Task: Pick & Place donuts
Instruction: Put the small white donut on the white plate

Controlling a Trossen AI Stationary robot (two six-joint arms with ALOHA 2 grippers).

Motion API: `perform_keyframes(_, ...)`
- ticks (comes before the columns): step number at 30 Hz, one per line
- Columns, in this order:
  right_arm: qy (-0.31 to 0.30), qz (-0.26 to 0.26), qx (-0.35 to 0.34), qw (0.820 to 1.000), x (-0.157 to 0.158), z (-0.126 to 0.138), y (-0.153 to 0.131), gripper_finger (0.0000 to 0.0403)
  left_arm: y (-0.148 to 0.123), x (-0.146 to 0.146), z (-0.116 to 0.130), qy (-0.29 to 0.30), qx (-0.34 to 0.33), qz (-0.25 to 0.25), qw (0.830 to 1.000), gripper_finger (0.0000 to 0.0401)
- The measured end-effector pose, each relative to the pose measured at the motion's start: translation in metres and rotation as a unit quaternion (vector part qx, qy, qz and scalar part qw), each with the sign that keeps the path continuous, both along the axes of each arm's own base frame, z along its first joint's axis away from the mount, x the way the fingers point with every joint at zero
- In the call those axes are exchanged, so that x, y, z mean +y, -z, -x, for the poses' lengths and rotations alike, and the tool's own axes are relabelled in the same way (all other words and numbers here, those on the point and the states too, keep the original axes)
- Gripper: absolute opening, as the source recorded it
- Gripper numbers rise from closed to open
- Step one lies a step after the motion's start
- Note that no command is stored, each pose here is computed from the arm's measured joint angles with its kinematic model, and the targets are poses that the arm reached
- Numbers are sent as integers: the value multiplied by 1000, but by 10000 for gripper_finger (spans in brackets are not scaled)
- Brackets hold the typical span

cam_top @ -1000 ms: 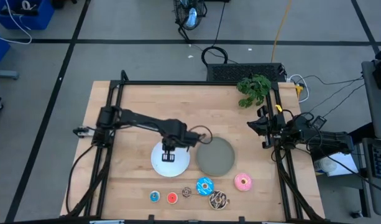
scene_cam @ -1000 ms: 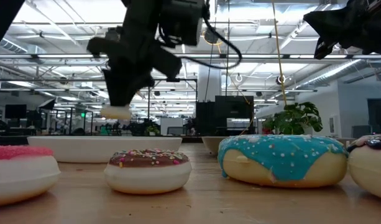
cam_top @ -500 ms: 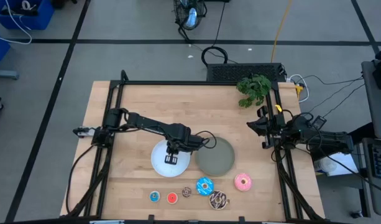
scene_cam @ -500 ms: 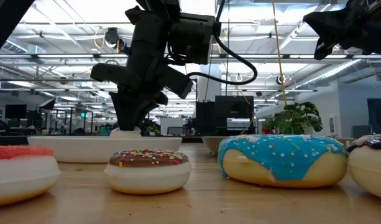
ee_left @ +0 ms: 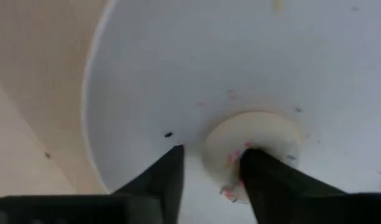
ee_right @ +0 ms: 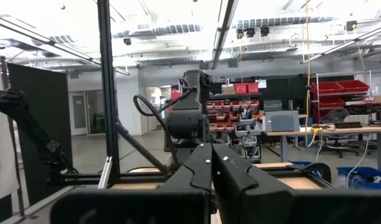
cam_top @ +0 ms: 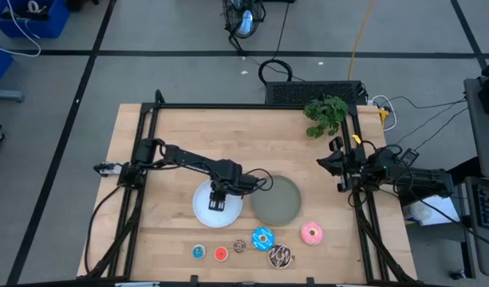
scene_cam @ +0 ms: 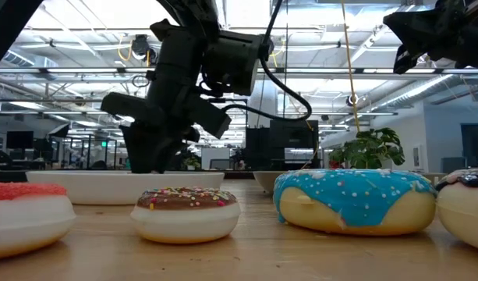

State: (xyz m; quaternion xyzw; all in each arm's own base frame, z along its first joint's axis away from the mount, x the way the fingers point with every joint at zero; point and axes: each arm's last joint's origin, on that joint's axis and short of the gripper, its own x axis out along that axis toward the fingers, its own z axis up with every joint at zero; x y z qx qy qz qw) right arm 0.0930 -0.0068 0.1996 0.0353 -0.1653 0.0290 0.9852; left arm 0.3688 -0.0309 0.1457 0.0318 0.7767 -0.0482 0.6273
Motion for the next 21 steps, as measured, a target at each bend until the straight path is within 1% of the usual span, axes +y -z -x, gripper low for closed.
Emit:
perform_keyframes(4,0,0,-2,1000,0,0,0,0,-7,2,-2,-3,-7,-32,999,243)
perform_keyframes(7,0,0,-2,1000,0,0,0,0,-18,2,-3,9,-7,-30,999,284)
perform_keyframes(9,0,1,-2,1000,0,0,0,0,-27,2,-1,10,-6,-30,999,303)
perform_keyframes(13,1,3,-2,1000,0,0,0,0,-40,1,-1,10,-9,-30,999,322)
perform_keyframes(16,-1,4,2,1000,0,0,0,0,-43,-1,-4,11,-30,-28,999,323)
perform_keyframes(19,-12,5,12,1000,1,-1,2,0,-44,-3,-5,17,-42,-42,998,323)
perform_keyframes(21,-12,6,8,1000,1,-1,1,0,-43,-5,-7,23,-52,-40,998,324)
